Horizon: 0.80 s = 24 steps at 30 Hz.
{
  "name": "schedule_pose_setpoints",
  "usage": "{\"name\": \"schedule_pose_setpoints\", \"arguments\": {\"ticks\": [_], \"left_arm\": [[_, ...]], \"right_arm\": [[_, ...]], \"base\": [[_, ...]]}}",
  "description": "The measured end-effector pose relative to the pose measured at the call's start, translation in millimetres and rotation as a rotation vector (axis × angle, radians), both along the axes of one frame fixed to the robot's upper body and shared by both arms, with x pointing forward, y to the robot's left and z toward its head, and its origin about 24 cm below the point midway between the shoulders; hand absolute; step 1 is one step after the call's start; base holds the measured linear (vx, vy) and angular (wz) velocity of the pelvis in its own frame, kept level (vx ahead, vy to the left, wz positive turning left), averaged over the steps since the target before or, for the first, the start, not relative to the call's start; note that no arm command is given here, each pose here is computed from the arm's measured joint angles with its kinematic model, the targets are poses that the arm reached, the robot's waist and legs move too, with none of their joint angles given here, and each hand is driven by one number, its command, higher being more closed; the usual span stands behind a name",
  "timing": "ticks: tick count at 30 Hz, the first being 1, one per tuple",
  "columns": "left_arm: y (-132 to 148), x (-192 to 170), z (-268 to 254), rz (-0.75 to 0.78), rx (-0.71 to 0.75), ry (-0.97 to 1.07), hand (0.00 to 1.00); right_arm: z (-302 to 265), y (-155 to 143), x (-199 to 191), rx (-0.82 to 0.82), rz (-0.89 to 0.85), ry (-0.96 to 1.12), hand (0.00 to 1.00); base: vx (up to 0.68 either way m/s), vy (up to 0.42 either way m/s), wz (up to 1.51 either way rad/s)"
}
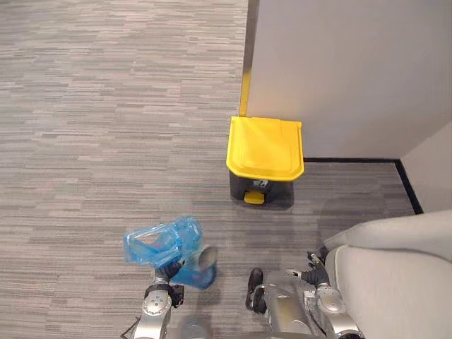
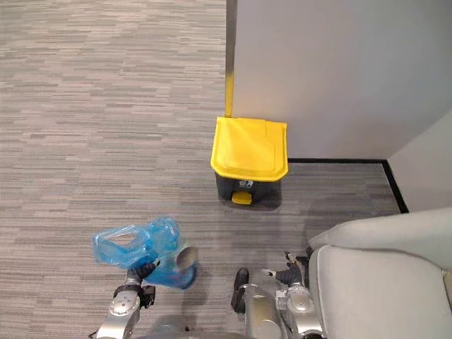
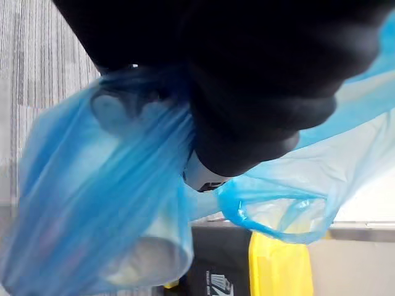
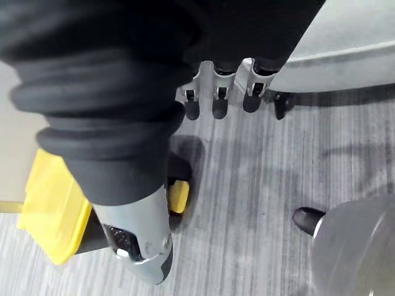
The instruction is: Gather rubbish on tea table into small bin, then transfer packed bag to large trash can.
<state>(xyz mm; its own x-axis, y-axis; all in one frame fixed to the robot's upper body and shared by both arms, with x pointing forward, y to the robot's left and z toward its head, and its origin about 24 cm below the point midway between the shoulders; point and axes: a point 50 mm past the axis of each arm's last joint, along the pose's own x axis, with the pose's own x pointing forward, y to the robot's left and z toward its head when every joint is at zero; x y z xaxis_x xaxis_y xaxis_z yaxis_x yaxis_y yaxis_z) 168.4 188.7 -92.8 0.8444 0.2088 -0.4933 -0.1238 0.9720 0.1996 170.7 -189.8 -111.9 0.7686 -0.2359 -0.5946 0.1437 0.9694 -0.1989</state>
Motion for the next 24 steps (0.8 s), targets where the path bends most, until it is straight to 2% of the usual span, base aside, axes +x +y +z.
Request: {"name": "schedule_pose_setpoints", "arguments": {"ticks": [5, 10, 13, 18, 24], "left_arm": [[-2, 4, 2, -0.003, -0.004, -0.012, 1.0], [0, 0, -2, 0.002, -0.002, 0.008, 1.0], [4, 8, 2, -0.009, 0.018, -0.005, 1.0], [8, -8, -8, 0.001, 0.023, 0.053, 1.0], [18, -7, -6, -0.023, 0.066, 0.058, 1.0]], "right_arm": [[5, 0, 12, 0.026, -0.037, -0.037, 0.0], [1, -4, 11, 0.024, -0.054, -0.012, 0.0], [-1, -2, 8, 0.027, -0.05, 0.001, 0.0], [4, 3, 19, 0.026, -0.021, -0.022, 0.0], [-1, 7, 14, 0.0, 0.03, 0.012, 0.0]], "base": [[0.3, -0.003, -0.18], [0.29, 0.187, -0.47], [0.28, 0.229, -0.2], [0.15, 0.165, -0.5], [0.19, -0.017, 0.14]]}}
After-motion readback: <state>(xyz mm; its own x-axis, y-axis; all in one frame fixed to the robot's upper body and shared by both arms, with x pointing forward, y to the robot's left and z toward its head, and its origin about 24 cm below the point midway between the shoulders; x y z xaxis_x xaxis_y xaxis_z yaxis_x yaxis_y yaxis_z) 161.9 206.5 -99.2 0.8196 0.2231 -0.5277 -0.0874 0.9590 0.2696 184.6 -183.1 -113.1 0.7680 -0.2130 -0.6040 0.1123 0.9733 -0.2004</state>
